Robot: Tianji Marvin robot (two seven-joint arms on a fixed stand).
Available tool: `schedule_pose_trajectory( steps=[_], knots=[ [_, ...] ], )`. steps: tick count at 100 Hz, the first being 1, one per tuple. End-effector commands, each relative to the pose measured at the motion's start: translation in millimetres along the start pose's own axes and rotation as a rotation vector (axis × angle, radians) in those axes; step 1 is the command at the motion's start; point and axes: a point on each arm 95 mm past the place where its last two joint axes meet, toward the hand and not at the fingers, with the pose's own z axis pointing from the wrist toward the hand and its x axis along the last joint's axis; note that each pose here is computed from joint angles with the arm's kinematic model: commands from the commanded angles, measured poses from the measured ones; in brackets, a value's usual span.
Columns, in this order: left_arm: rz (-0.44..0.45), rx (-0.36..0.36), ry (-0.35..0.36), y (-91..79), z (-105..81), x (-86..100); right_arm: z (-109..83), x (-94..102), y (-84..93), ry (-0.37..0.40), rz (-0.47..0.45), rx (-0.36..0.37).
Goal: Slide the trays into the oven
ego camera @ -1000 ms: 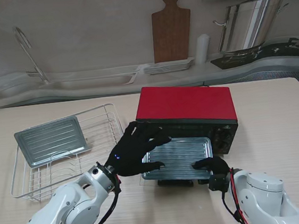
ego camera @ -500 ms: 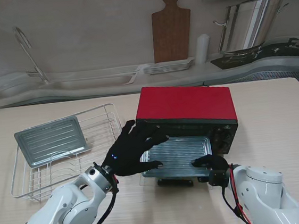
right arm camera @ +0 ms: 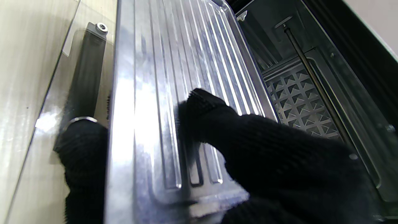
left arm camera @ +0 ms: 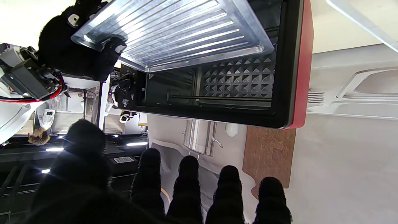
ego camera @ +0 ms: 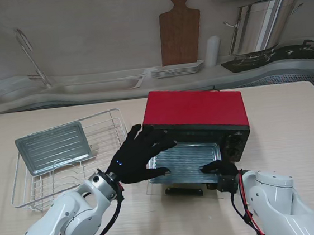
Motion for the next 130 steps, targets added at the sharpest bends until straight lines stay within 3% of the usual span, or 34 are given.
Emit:
schedule_pose_trajectory(
  steps=[1,99,130],
  knots=[
    [-0.003,-0.013,0.008,-1.2,1.1,3.4,-1.2,-0.7,-6.3,0.001,0.003,0.028],
    [-0.013,-0.006,0.018,-3.1,9.7,-1.4,-0.1,7.8,-3.1,-0.052,0.06,0.07],
    [-0.006,-0.003,0.012,-6.4,8.4,-3.7,4.3,9.6,-5.5,-0.036,0.044,0.058]
  ],
)
